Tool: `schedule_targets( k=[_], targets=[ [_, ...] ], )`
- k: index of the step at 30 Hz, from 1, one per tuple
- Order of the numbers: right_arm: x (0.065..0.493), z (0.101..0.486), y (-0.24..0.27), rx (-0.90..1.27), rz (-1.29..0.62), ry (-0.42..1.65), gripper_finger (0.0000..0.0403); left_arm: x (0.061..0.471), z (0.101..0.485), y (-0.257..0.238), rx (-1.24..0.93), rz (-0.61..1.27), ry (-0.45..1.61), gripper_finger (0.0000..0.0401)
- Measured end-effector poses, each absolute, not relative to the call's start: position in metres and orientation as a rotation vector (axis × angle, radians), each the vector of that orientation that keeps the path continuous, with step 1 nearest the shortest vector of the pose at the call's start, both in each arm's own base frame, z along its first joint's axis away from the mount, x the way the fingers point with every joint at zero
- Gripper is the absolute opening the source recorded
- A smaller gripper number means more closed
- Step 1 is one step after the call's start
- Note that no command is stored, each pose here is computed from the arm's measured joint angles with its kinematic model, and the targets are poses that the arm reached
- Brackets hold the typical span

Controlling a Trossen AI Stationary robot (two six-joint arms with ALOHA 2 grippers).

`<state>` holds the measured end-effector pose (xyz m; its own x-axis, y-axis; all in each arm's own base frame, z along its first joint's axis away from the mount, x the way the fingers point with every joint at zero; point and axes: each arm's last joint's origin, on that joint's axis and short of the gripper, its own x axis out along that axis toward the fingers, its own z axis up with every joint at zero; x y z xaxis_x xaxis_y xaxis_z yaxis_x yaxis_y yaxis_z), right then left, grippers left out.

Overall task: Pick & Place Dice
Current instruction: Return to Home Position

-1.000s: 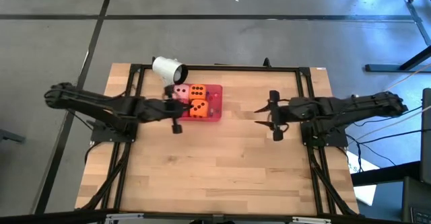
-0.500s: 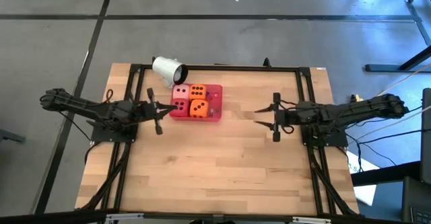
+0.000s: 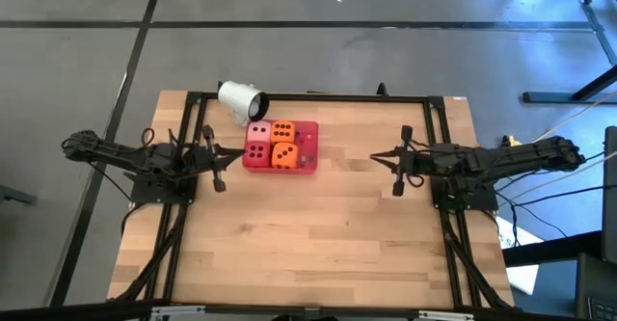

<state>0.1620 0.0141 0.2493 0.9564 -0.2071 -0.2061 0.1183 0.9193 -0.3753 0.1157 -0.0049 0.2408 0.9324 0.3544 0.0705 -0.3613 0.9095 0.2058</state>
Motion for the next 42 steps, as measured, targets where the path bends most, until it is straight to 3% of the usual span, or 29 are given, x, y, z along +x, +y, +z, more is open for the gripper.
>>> schedule_targets(
  k=[11, 21, 32, 42],
  targets=[
    [0.132, 0.253, 0.017, -0.25, 0.09, 0.232, 0.0008, 0.095, 0.24, -0.006, 0.232, 0.327, -0.038, 0.0001],
    [0.111, 0.235, 0.011, -0.251, -0.003, 0.193, 0.0004, 0.071, 0.239, -0.001, 0.212, 0.328, -0.086, 0.0005],
    [0.089, 0.219, 0.01, -0.245, 0.044, 0.061, 0.0001, 0.071, 0.235, -0.001, 0.251, 0.306, -0.051, 0.0006],
    [0.084, 0.204, 0.012, -0.217, 0.125, -0.04, 0.0002, 0.086, 0.209, -0.005, 0.277, 0.29, -0.165, 0.0003]
  ],
)
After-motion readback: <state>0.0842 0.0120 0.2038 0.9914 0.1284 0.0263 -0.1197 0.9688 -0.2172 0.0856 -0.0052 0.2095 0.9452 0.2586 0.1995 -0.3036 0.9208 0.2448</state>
